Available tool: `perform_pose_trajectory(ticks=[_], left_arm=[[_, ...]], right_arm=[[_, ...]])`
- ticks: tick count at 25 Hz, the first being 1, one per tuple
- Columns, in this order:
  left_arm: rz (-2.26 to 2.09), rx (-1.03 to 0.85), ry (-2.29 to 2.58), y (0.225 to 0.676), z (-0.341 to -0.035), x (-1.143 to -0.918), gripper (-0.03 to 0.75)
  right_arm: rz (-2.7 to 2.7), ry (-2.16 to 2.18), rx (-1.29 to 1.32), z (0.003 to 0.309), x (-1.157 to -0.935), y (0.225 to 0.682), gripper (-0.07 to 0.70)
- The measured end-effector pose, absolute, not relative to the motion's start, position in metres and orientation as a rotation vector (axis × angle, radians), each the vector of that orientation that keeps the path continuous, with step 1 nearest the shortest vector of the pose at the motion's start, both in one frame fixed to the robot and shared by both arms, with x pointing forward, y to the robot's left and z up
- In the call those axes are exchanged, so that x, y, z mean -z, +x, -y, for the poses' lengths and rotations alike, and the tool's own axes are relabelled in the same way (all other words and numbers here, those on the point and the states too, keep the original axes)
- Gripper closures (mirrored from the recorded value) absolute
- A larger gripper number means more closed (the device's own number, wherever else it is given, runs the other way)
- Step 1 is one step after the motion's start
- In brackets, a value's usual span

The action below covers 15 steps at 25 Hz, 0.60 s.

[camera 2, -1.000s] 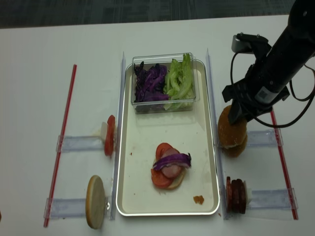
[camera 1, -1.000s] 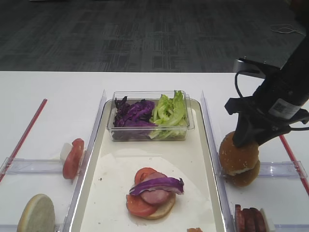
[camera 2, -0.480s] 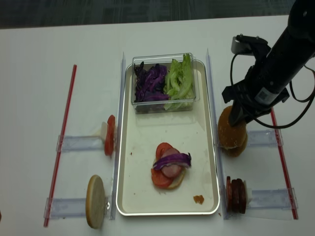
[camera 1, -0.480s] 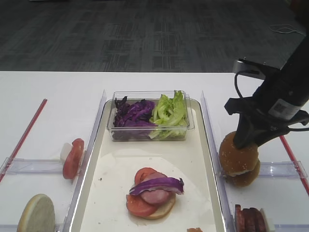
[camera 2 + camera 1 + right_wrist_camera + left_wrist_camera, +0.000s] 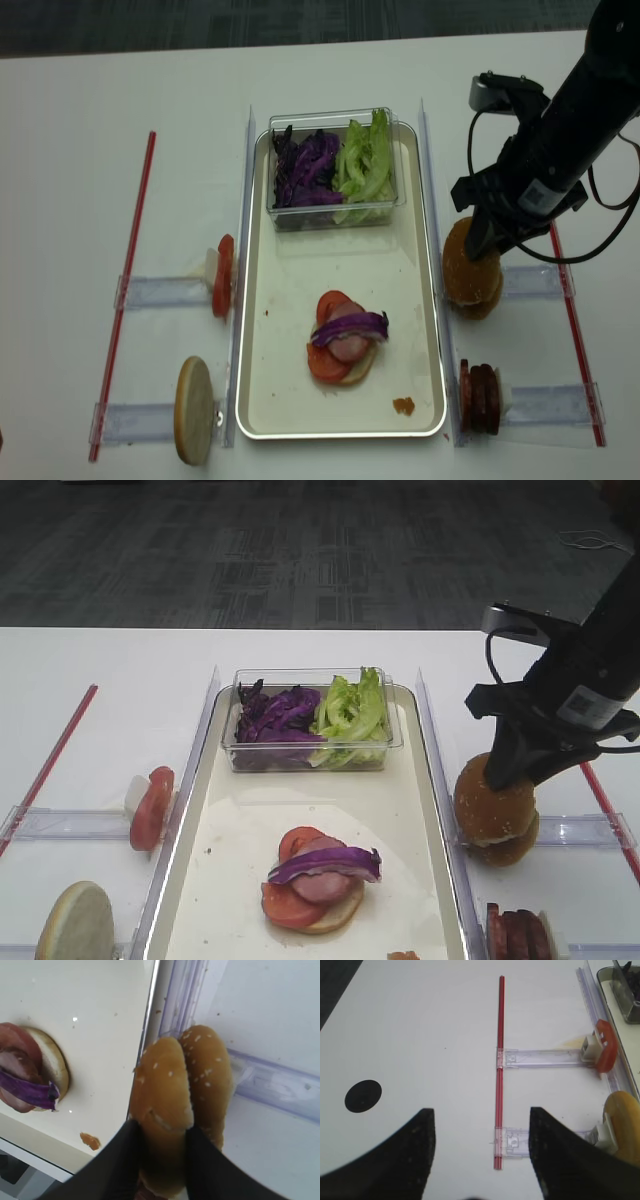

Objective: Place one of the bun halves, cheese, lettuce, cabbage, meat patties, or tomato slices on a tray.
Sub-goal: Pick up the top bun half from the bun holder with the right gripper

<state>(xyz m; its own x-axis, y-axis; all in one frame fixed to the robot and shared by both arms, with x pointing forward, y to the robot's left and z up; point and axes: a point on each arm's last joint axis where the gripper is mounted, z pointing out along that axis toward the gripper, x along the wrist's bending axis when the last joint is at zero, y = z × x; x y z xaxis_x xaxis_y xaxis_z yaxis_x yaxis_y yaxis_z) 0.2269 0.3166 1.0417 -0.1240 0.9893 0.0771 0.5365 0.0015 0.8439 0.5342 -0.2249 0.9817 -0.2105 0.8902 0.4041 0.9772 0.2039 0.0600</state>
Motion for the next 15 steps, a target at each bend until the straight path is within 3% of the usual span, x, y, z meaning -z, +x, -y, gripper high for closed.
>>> perform_pose_trajectory(ticks=[6,15], left_arm=[[-1.713,-1.024,1.578,0.2269,-0.3166,-1.0417,0.323],[-1.713,-1.024,1.578,0.2269,-0.3166,-1.0417,0.323]], right_arm=[[2.200,-1.762,0.445,0.2246,-0.9818,0.5341,0.437],[2.207,-1.751,0.447,0.2245,-0.9819,0.5340,0.448]])
